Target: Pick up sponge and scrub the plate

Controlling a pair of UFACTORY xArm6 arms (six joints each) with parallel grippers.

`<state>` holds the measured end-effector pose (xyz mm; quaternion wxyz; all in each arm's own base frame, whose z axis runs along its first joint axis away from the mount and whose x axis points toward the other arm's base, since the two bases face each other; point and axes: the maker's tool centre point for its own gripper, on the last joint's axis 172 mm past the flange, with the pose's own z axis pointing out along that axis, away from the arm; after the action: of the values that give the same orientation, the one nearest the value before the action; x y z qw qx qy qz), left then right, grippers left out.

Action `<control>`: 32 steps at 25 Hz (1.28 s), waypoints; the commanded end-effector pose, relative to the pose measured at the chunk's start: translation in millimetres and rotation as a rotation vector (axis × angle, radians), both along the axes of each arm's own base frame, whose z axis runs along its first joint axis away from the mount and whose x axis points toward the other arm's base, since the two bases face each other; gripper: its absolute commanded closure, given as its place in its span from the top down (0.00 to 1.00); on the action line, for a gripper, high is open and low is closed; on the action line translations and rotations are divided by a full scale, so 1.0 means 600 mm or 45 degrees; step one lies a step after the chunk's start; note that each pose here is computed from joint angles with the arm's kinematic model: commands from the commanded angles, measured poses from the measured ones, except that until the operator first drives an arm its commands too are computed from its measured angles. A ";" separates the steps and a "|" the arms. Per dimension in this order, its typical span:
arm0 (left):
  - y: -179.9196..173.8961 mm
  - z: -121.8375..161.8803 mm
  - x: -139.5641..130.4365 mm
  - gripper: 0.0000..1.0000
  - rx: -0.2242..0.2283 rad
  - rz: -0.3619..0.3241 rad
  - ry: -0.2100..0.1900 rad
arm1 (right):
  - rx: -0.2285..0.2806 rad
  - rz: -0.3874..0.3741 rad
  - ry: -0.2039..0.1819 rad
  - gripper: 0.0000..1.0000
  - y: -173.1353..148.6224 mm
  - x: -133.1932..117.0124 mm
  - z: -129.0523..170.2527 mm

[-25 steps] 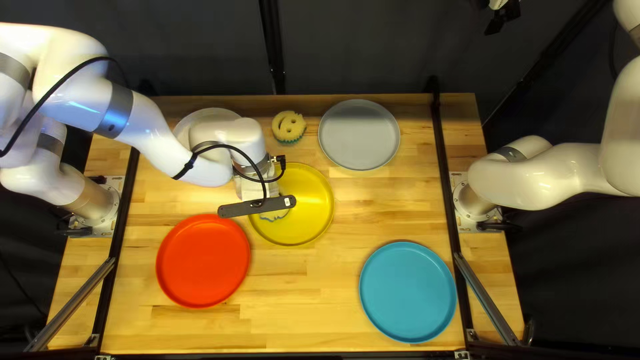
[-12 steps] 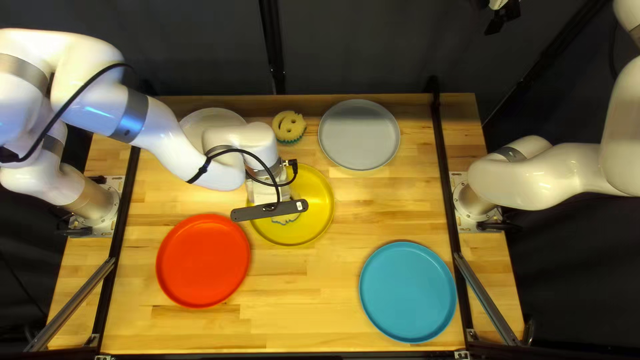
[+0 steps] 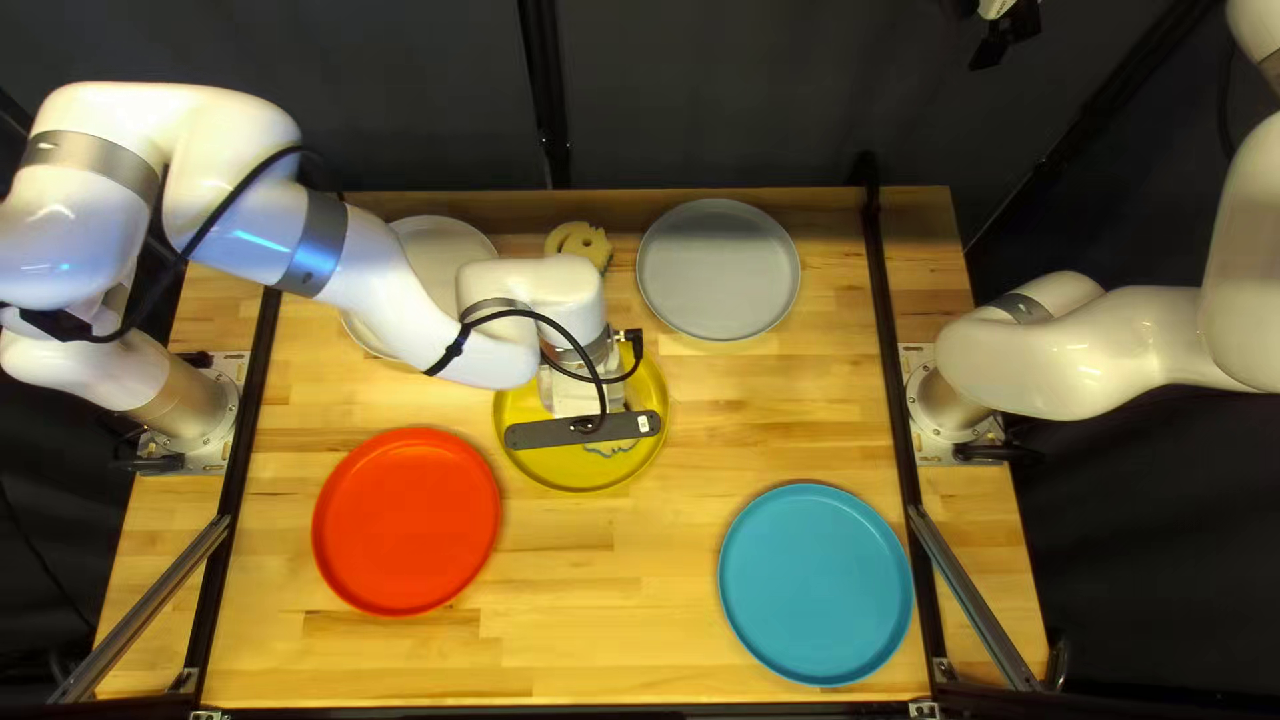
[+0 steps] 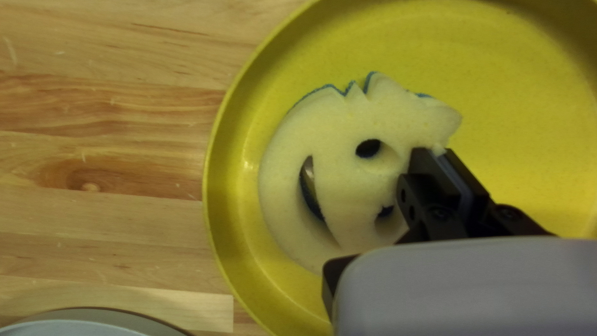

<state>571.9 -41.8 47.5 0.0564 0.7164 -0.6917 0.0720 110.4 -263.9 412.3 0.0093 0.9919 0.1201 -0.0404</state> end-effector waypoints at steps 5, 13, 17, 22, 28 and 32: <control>-0.008 0.018 -0.056 0.00 0.012 0.003 0.002 | 0.000 0.000 0.000 1.00 0.000 0.000 0.000; -0.022 0.011 -0.121 0.00 0.009 0.041 0.022 | 0.000 0.000 0.000 1.00 0.000 0.000 0.000; -0.029 0.009 -0.146 0.00 0.013 0.052 0.033 | 0.000 0.000 0.000 1.00 0.000 0.000 0.000; -0.034 0.007 -0.152 0.00 0.016 0.063 0.044 | 0.000 0.000 0.000 1.00 0.000 0.000 0.000; -0.033 -0.001 -0.131 0.00 0.011 0.051 0.041 | 0.000 0.000 0.000 1.00 0.000 0.000 0.000; -0.030 0.000 -0.101 0.00 0.011 0.035 0.030 | 0.000 0.000 0.000 1.00 0.000 0.000 0.000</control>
<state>502.9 -60.9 47.9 0.0609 0.7295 -0.6786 0.0610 110.4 -263.9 412.3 0.0093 0.9919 0.1201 -0.0404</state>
